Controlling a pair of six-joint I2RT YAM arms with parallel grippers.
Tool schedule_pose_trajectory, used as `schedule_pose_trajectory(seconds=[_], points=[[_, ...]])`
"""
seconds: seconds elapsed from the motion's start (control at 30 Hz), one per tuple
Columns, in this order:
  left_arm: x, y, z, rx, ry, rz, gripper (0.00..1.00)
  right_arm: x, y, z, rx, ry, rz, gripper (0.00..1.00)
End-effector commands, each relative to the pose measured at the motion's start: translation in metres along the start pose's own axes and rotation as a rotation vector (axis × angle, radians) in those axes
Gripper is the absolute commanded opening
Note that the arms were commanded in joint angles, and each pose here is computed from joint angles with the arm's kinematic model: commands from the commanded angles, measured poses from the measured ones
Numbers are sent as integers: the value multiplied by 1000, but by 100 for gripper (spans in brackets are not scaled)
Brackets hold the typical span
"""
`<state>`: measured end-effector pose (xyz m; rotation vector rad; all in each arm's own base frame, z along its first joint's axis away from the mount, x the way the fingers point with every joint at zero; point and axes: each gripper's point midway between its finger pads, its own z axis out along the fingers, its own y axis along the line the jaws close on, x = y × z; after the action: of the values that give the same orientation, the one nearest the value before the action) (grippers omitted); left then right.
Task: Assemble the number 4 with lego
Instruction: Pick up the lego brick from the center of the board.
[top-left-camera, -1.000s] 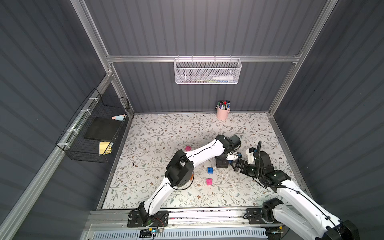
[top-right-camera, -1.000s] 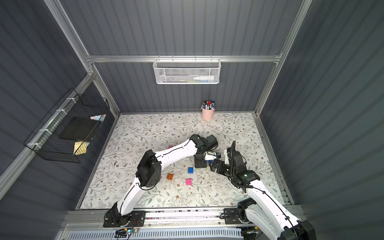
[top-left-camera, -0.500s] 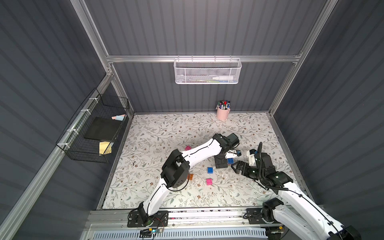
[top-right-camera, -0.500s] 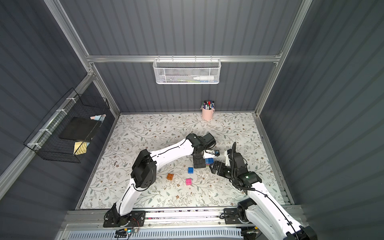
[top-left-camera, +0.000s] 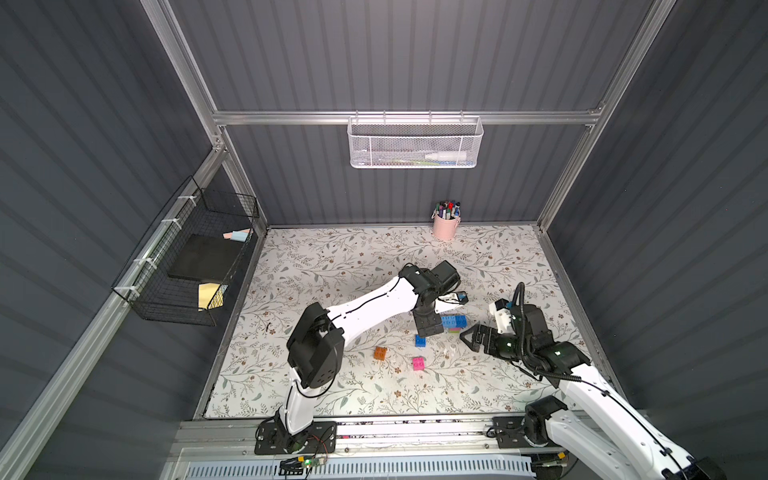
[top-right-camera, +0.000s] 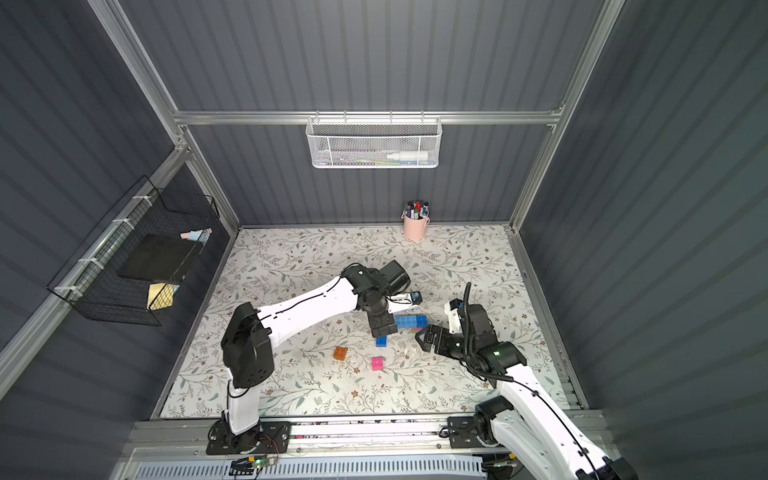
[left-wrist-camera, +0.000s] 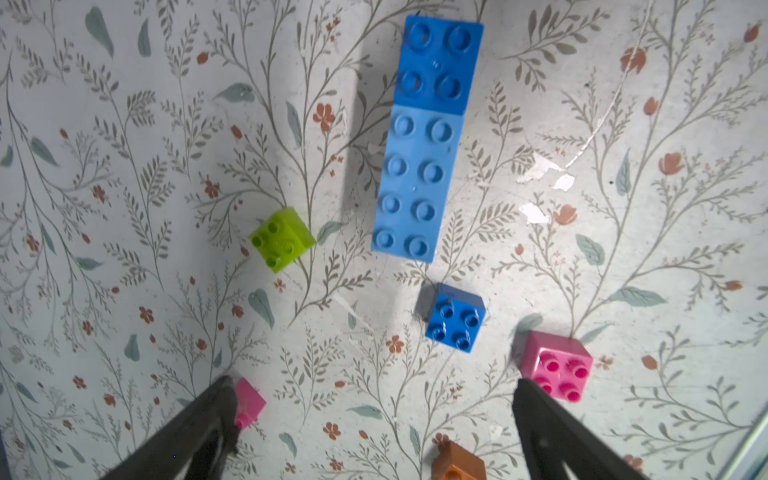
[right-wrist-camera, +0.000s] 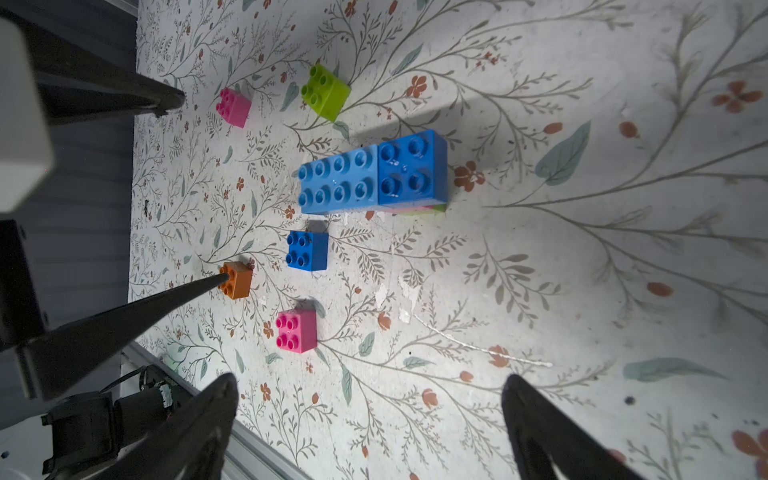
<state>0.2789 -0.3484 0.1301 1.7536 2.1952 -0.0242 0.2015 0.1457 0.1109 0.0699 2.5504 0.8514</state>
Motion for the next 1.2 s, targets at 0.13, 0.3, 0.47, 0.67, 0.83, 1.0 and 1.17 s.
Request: schedule_pose_trajectory(seconds=[0.13,0.3,0.47,0.67,0.83,1.0,1.17], points=[[31,49,-28,-91,-149,-372,95,5,20,6,-34,117,-78,99],[71,74,-32,-142,-174,-620,94,7,39,17,24,200,-131,97],[116,98,-43,-190,-172,-840,96,17,53,39,126,310,-153,91],[143,99,-53,-191,-169,-951,99,23,74,65,200,369,-160,86],[162,93,-52,-197,-155,-997,99,20,89,89,273,397,-169,80],[172,91,-53,-207,-151,-1015,99,21,92,111,374,464,-151,71],[179,92,-51,-215,-161,-1043,99,30,81,124,432,526,-132,66]])
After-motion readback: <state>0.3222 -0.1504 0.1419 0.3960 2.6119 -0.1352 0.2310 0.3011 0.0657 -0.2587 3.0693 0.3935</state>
